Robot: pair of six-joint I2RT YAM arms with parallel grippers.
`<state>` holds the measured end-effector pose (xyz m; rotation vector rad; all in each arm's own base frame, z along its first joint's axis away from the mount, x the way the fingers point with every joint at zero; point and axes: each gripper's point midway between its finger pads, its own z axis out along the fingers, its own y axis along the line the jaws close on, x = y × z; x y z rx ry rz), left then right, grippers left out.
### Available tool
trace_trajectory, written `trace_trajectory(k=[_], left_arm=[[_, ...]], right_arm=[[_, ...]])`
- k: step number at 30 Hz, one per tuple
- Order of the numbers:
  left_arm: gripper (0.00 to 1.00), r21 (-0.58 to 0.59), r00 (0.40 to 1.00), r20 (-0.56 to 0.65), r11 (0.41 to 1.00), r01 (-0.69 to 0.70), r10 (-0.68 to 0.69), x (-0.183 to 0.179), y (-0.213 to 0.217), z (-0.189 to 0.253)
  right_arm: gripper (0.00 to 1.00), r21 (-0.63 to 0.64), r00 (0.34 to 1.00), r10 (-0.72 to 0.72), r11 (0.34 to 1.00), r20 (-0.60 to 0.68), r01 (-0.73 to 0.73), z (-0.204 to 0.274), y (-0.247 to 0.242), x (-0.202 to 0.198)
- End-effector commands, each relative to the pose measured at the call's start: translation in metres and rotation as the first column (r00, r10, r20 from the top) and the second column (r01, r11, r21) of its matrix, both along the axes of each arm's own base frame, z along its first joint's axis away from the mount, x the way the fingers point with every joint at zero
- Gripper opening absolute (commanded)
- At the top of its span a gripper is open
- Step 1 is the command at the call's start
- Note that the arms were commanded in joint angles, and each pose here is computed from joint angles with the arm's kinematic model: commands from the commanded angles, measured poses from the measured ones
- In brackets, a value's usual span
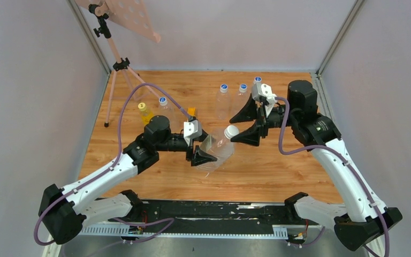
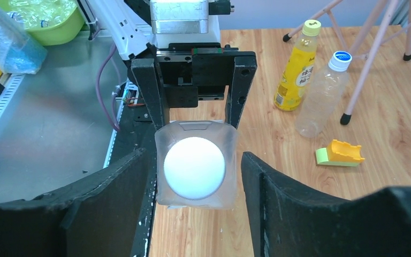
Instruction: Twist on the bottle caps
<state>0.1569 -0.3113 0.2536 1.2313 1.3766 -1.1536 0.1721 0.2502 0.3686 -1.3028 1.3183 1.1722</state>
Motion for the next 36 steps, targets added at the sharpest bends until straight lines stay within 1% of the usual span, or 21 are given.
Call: trace_trajectory(k=[1,6,9,12,14,18,20,21,22,23,24,25,26,27,28,29,30,31,32,34,36], left_arm=[[0.00,-0.059,0.997,0.082,0.998,0.023,-0.018,0.002,-0.003,0.031],[0.00,-0.060,0.996,0.087,0.998,0.012,-0.007,0.004,-0.003,0.034],[0.00,-0.062,0.996,0.089,0.998,-0.010,0.015,0.007,-0.002,0.035],[0.00,-0.062,0.991,0.083,0.993,-0.096,0.101,0.020,0.001,0.036],[0.00,-0.064,0.983,0.082,0.985,-0.159,0.164,0.030,0.004,0.039],[0.00,-0.090,0.954,0.075,0.955,-0.282,0.289,0.050,0.009,0.046],[0.00,-0.106,0.926,0.098,0.929,-0.355,0.365,0.060,0.012,0.051],[0.00,-0.105,0.900,0.120,0.907,-0.408,0.419,0.065,0.014,0.050],[0.00,-0.117,0.881,0.176,0.898,-0.425,0.440,0.068,0.014,0.053],[0.00,-0.112,0.844,0.235,0.876,-0.469,0.482,0.071,0.015,0.050],[0.00,-0.140,0.817,0.264,0.858,-0.493,0.513,0.074,0.015,0.055],[0.00,-0.142,0.768,0.311,0.826,-0.545,0.560,0.078,0.017,0.053],[0.00,-0.163,0.741,0.333,0.809,-0.564,0.583,0.081,0.016,0.056],[0.00,-0.160,0.692,0.379,0.780,-0.605,0.615,0.085,0.018,0.055],[0.00,-0.162,0.667,0.402,0.765,-0.623,0.628,0.088,0.015,0.053],[0.00,-0.161,0.621,0.451,0.743,-0.650,0.641,0.089,0.015,0.054],[0.00,-0.170,0.598,0.473,0.733,-0.658,0.647,0.092,0.009,0.053],[0.00,-0.170,0.563,0.516,0.721,-0.671,0.646,0.089,0.007,0.053],[0.00,-0.191,0.543,0.525,0.712,-0.676,0.656,0.090,0.000,0.054],[0.00,-0.204,0.512,0.550,0.700,-0.684,0.660,0.087,-0.008,0.053],[0.00,-0.196,0.518,0.551,0.705,-0.682,0.655,0.085,-0.015,0.049]], right_arm=[[0.63,0.041,0.997,0.055,0.997,0.055,-0.058,0.019,0.002,-0.005],[0.55,0.036,0.998,0.054,0.998,0.025,-0.055,0.017,0.003,-0.002],[0.45,0.036,0.998,0.059,0.998,0.006,-0.059,0.016,0.004,-0.002],[0.30,0.032,0.999,0.046,0.998,-0.023,-0.046,0.015,0.004,-0.001],[0.20,0.021,0.999,0.010,1.000,-0.053,-0.009,0.012,0.004,0.004],[0.14,-0.019,0.984,-0.101,0.995,-0.146,0.099,-0.002,0.004,0.019],[0.09,-0.051,0.961,-0.180,0.984,-0.208,0.173,-0.012,0.003,0.028],[0.08,-0.077,0.939,-0.251,0.968,-0.236,0.240,-0.020,0.000,0.038],[0.07,-0.101,0.908,-0.316,0.949,-0.276,0.300,-0.027,-0.001,0.046],[0.07,-0.131,0.862,-0.389,0.921,-0.324,0.366,-0.035,-0.004,0.054],[0.08,-0.157,0.810,-0.462,0.886,-0.362,0.435,-0.041,-0.006,0.064],[0.09,-0.181,0.746,-0.528,0.847,-0.406,0.500,-0.047,-0.009,0.073],[0.10,-0.211,0.663,-0.598,0.793,-0.451,0.572,-0.054,-0.013,0.084],[0.10,-0.247,0.558,-0.656,0.732,-0.508,0.635,-0.062,-0.018,0.093],[0.10,-0.283,0.448,-0.695,0.671,-0.562,0.686,-0.071,-0.022,0.101],[0.10,-0.316,0.346,-0.709,0.623,-0.614,0.715,-0.079,-0.026,0.105],[0.11,-0.345,0.248,-0.704,0.585,-0.666,0.734,-0.087,-0.027,0.106],[0.12,-0.359,0.181,-0.690,0.560,-0.701,0.746,-0.093,-0.027,0.107],[0.13,-0.355,0.149,-0.670,0.554,-0.728,0.753,-0.096,-0.022,0.106],[0.16,-0.347,0.111,-0.646,0.538,-0.755,0.769,-0.099,-0.016,0.104],[0.19,-0.315,0.113,-0.630,0.526,-0.768,0.790,-0.091,-0.013,0.102]])
